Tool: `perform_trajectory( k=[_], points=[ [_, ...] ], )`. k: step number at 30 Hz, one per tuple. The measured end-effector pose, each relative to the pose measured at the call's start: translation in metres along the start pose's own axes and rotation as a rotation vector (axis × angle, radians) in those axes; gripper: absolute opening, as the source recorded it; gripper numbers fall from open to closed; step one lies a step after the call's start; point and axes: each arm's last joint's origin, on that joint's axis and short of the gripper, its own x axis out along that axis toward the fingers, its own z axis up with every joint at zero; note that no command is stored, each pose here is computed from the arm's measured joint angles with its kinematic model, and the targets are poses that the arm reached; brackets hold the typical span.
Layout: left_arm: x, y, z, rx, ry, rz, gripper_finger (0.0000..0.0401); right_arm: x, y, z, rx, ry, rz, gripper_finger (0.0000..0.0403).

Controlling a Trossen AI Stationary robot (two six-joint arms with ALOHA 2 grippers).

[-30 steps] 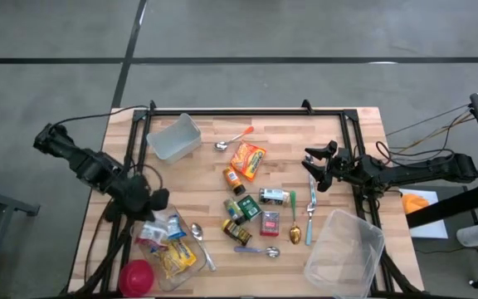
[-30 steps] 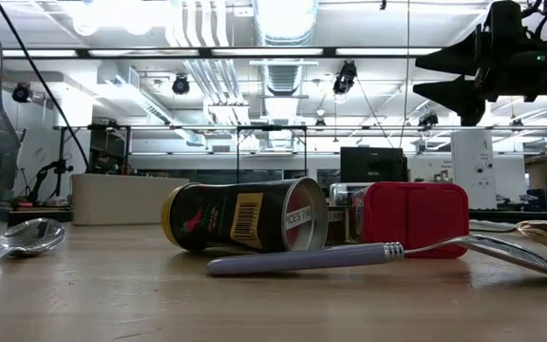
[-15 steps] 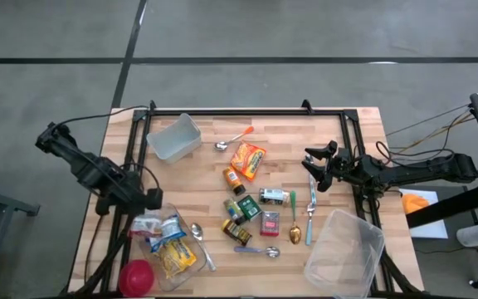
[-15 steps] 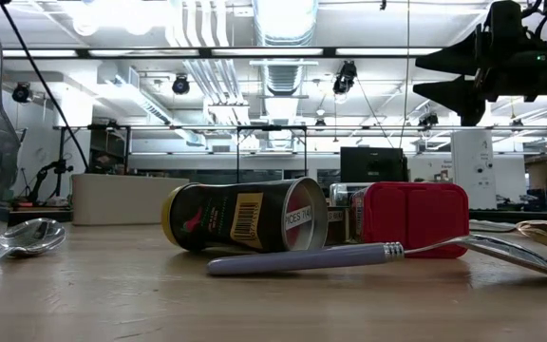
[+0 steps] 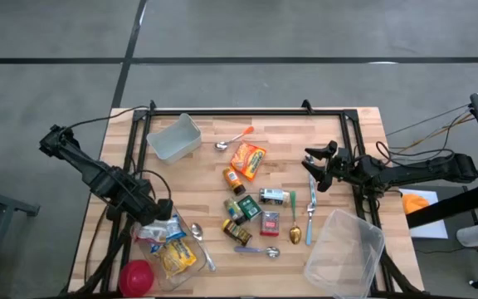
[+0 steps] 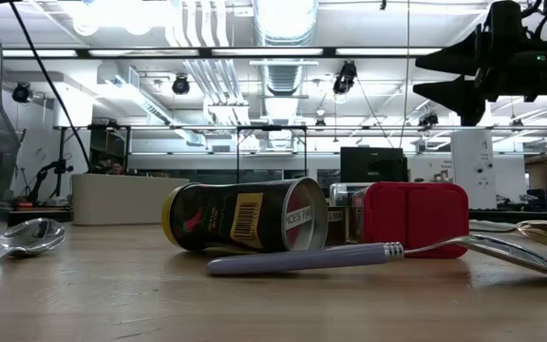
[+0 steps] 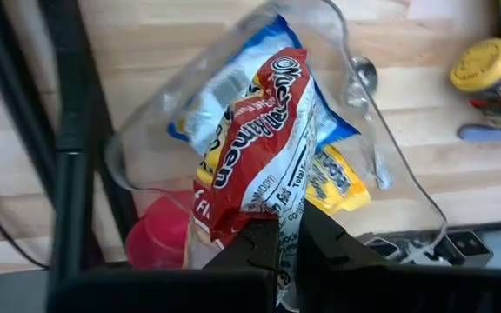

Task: Pick & Place Food Item
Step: Put the red noodle pack into the transparent bin

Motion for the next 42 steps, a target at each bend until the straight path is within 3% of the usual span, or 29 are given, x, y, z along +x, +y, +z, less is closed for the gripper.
perform_trajectory(
  k=[14,27,42],
  points=[
    [0.022,-0.025,-0.009,-0.006,-0.006,-0.004,0.001,0.0,0.0,0.0,0.0,0.0,0.0,0.0276],
    [0.022,-0.026,-0.009,0.004,-0.004,-0.008,0.0017,0.0,0.0,0.0,0.0,0.0,0.0,0.0276],
    [0.033,-0.025,-0.009,-0.034,0.031,-0.011,0.0205,0.0,0.0,0.0,0.0,0.0,0.0,0.0276]
  ],
)
